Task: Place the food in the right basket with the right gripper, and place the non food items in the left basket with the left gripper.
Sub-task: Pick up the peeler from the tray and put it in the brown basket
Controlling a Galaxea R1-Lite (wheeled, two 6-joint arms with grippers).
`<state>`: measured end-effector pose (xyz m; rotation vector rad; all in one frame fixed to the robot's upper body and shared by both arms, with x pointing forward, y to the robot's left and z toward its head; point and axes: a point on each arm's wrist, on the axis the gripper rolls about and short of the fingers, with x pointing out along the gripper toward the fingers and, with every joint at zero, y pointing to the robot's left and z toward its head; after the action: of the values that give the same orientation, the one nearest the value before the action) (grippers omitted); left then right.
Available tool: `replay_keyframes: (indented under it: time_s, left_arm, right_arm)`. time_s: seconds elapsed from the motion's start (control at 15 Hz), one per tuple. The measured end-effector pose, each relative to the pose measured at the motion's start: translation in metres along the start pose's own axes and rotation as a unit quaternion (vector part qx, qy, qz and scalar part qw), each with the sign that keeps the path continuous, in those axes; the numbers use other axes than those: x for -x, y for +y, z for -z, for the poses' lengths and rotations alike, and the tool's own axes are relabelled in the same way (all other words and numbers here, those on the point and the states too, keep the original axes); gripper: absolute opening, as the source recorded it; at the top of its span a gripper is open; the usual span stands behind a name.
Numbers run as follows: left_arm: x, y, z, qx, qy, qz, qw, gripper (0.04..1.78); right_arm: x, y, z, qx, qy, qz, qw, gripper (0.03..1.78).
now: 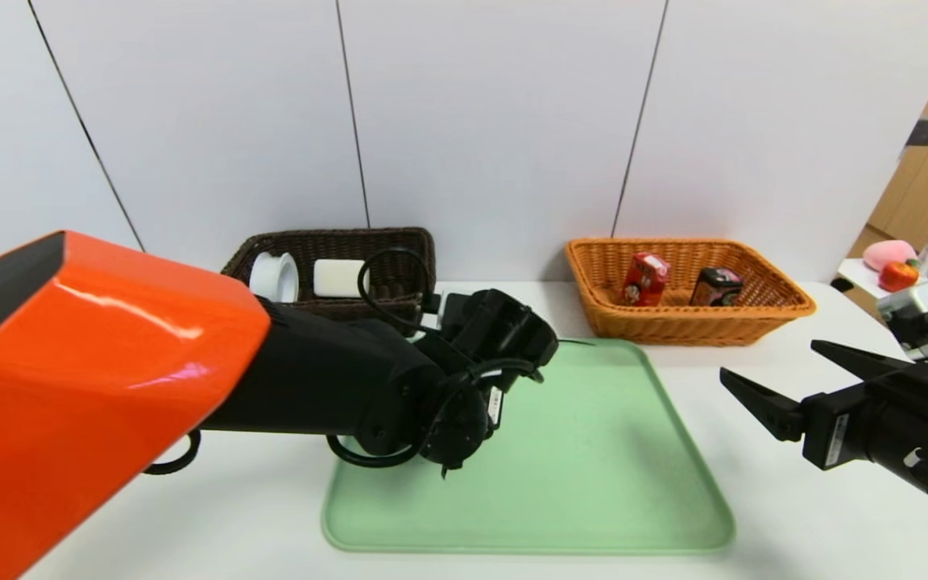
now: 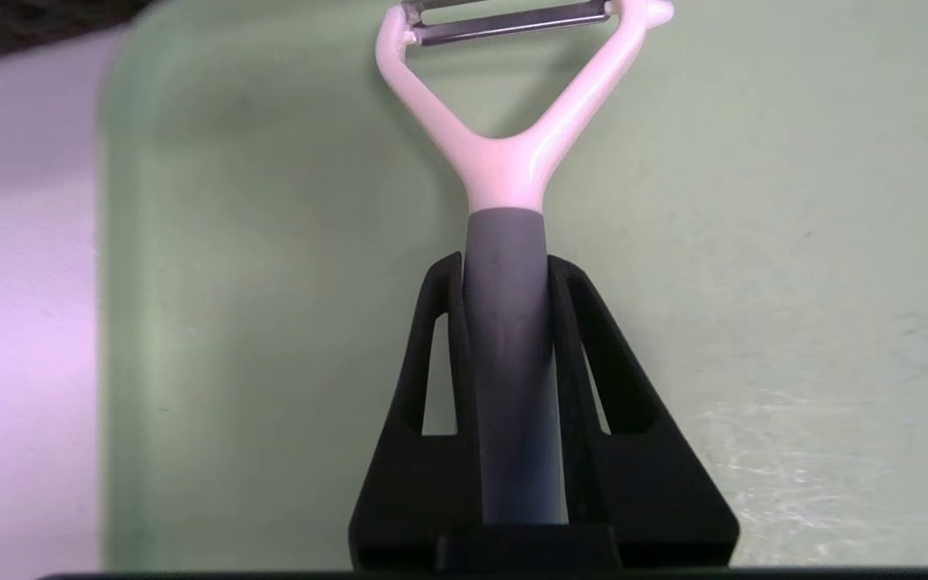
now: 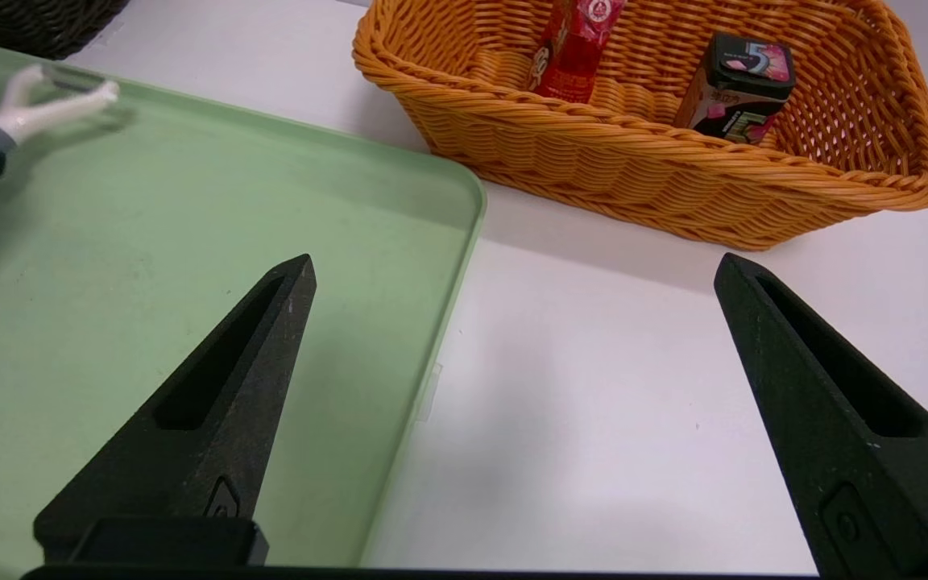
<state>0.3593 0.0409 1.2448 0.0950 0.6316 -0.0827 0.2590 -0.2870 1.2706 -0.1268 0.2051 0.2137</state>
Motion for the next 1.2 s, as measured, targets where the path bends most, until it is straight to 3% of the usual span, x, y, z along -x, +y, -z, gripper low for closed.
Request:
replay_keyframes:
  time_s: [0.4,0.73,0.87,1.2]
  left_arm:
    - [0.075,0.024,-0.066,0.037,-0.117,0.056,0.991,0.30]
    - [0.064,0.082,-0.117,0.045,-0.227,0.013,0.973,0.30]
    - [0.045,0.097,-0.124,0.023,-0.230,0.000,0.973,0.30]
    - [-0.018,0.107,-0.117,0.019,-0.191,-0.036,0.981,0.30]
  right_arm:
    - [0.002,0.000,0.002,0.000,-0.005,0.000,1.0000,1.71]
    - [0.004,0.000,0.007,-0.001,-0.005,0.001,1.0000,1.71]
    - [0.004,0.000,0.007,-0.001,-0.006,0.001,1.0000,1.71]
    - [0.004,-0.003,0.008,-0.003,-0.005,0.009,0.9999,1.71]
